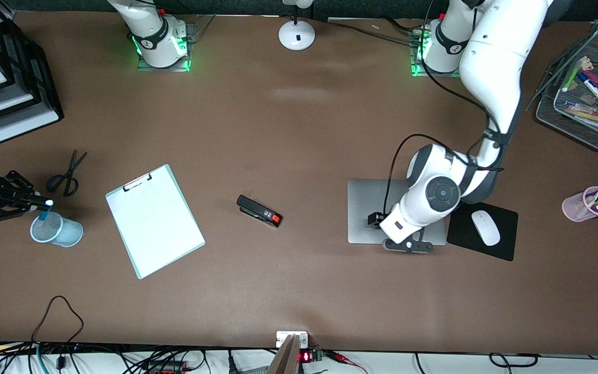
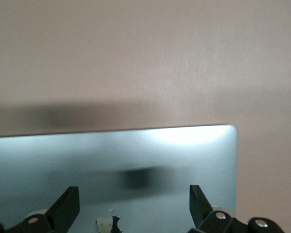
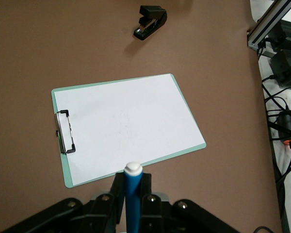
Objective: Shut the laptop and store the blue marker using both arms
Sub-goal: 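Press the laptop lid shut with the left gripper, then lift it away, then lower the marker into the light blue cup and open the right gripper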
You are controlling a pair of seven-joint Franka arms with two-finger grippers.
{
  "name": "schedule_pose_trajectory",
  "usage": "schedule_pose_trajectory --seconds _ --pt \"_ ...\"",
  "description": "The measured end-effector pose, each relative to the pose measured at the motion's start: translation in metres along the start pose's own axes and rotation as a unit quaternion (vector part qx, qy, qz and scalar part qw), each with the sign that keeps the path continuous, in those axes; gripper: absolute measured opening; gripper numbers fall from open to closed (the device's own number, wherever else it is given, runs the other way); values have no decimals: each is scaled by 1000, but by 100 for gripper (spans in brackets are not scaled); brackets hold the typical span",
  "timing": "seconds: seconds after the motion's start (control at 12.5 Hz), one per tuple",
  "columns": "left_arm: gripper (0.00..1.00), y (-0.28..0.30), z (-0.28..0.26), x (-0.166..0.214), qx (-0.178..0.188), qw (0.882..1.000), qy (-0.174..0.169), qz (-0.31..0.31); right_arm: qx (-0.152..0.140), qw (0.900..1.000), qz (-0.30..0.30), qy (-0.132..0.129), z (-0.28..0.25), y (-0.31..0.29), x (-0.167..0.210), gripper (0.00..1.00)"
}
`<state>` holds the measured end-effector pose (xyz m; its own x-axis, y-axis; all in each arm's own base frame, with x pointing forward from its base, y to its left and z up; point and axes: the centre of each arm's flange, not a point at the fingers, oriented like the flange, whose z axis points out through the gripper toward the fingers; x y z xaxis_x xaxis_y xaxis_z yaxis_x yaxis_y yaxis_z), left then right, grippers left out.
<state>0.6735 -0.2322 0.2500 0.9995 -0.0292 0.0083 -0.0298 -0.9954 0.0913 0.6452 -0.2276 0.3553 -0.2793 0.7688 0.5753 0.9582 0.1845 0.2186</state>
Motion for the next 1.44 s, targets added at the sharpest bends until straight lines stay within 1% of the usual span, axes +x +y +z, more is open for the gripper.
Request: schedule_pose_trajectory --seconds 0.16,0.4,0.56,0.64,0.8,0.96,1.12,1.28,1.44 --pt "100 -14 -53 7 3 1000 13 -10 -6 1000 4 28 0 -9 -15 17" --pt "100 -70 -151 9 9 998 30 -50 -8 999 7 46 -5 -24 -44 17" --pt "100 -110 -213 0 13 997 40 -70 -8 998 13 56 -3 -30 -60 17" --pt "100 -120 -240 -8 17 996 37 -75 -6 998 16 64 1 -33 -67 17" --pt "100 -136 -291 -21 23 996 17 -82 -5 996 28 84 16 -39 -81 17" --pt "100 -148 -330 -32 41 996 -5 -83 -16 994 31 100 32 -44 -98 17" --pt "100 -153 -350 -42 63 996 -26 -63 -24 994 34 104 35 -47 -111 17" --pt "100 -160 -375 -59 66 997 -34 -30 -28 994 34 103 32 -49 -118 17" --pt "100 -184 -404 -81 67 997 -36 -17 -32 994 28 99 24 -44 -116 17"
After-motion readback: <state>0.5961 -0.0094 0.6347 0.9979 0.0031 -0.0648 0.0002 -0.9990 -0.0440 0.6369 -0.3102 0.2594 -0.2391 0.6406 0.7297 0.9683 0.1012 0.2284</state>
